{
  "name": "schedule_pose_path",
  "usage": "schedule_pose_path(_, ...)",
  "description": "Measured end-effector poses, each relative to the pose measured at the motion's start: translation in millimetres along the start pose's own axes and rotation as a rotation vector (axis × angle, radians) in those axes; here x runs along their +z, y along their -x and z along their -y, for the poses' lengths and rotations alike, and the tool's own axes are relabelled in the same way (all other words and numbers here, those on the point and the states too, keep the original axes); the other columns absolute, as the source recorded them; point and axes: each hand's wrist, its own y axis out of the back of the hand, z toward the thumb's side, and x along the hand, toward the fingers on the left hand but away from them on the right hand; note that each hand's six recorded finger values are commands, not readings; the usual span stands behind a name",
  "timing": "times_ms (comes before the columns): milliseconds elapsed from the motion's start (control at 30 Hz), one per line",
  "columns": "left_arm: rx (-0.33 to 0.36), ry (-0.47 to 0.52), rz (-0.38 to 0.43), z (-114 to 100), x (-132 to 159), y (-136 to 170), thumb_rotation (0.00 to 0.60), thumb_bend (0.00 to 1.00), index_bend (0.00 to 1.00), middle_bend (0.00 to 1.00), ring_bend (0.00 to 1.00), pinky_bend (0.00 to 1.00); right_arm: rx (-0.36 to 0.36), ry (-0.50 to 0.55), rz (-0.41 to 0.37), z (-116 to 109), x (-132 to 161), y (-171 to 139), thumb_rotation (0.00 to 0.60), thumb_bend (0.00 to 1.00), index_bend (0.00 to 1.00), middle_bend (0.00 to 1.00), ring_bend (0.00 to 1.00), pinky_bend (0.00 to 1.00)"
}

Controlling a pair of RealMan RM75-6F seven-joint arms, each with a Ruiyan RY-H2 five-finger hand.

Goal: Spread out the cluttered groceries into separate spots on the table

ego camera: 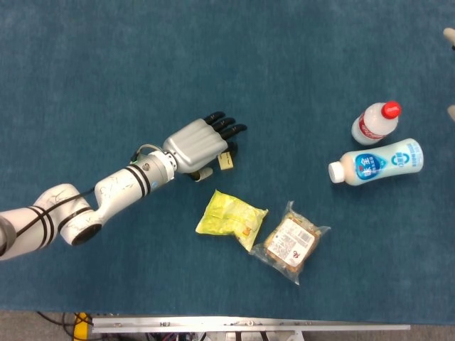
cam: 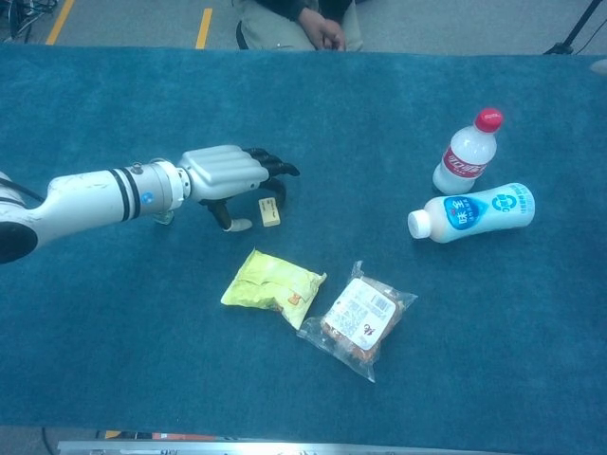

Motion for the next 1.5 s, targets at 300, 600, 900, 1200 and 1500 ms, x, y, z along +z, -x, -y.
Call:
schedule_pose_path(300,-0.001,0.018,-0.011,4.7,-1.9,-2.9,0.6,0.36,0.37,0.03,0.0,0.03,0.006,0.01,0.009,0.9,-4.1,-0.7,0.6,0.2,0.01,0.27,0.19,0.39)
schedule_pose_path(600,0.004,0.044,-0.027,8.0,-4.8,-6.3,0.6,0.36,0.41,0.04,0.0,0.03,0.016,0.019,0.015,2.6,-6.2,-0.3,0.6,0.2,0.01,0.27,0.19,0.39)
schedule_pose_path(900,0.012,0.064,-0.033,8.2,-5.3,-9.1,0.6,0.36,0.44,0.05,0.0,0.03,0.022,0.025,0.025,3.0,-9.5,-0.6,0.6,0.2,0.01,0.27,0.19,0.39)
schedule_pose_path(1200,0.024,0.069,-0.04,4.1,-9.5,-4.9,0.6,0.36,0.46,0.06,0.0,0.03,0.022,0.034,0.031,2.5,-11.2,-1.8,0.6,0.2,0.01,0.27,0.19,0.39)
schedule_pose_path(1500,0.06,0.045,-0.088,-14.7,-35.2,17.6,0.6,0.36,0.47,0.06,0.0,0.03,0.021,0.042,0.015,1.8,-6.7,-3.2,0.6,0.2,0.01,0.27,0.19,0.39)
